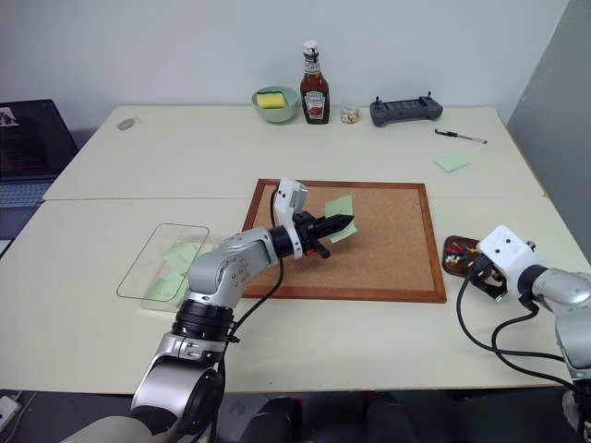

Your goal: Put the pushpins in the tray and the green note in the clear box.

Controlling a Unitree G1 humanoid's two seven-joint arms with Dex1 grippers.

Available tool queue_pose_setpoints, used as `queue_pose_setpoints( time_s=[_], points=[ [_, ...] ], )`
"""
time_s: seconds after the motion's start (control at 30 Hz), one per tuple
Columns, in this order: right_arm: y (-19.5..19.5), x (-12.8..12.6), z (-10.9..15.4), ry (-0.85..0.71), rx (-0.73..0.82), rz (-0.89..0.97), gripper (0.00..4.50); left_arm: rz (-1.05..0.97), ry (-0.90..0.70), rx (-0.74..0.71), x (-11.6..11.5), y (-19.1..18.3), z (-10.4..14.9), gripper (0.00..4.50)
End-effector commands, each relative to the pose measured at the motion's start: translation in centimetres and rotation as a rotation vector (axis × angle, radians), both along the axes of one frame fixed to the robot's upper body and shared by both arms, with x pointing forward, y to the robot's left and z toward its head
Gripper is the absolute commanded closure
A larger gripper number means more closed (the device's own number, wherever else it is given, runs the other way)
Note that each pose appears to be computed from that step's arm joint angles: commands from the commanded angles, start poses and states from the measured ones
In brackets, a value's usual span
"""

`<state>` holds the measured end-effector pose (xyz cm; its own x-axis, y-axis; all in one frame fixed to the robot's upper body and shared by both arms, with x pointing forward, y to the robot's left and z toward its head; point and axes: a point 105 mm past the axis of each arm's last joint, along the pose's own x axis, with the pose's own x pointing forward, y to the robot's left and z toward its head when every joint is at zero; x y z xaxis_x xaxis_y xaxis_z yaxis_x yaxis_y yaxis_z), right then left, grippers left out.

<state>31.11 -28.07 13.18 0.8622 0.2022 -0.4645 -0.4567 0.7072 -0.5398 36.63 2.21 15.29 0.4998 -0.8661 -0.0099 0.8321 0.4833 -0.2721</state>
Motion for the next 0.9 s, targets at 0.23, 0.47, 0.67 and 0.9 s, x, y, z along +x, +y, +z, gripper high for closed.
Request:
queue_pose_setpoints(
  time_s=[0.23,0.47,0.67,0.9],
  points=[
    [6.4,-0.1,7.6,-0.177,0.304,0.257,0.01,0.12,-0.173,-0.008,0.9,3.0,5.4,4.5],
    [12.4,-1.1,8.7,-0.126,0.471,0.521,0.01,0.41,-0.321,0.061,0.3,9.8,11.1,4.5],
    [17.4,-1.7,8.9,-0.036,0.521,0.792,0.01,0.736,-0.267,0.201,-1.3,17.7,11.0,4.5],
    [21.3,-2.0,7.7,0.056,0.482,1.003,0.01,0.953,-0.123,0.345,-4.6,23.3,7.3,4.5]
  ],
)
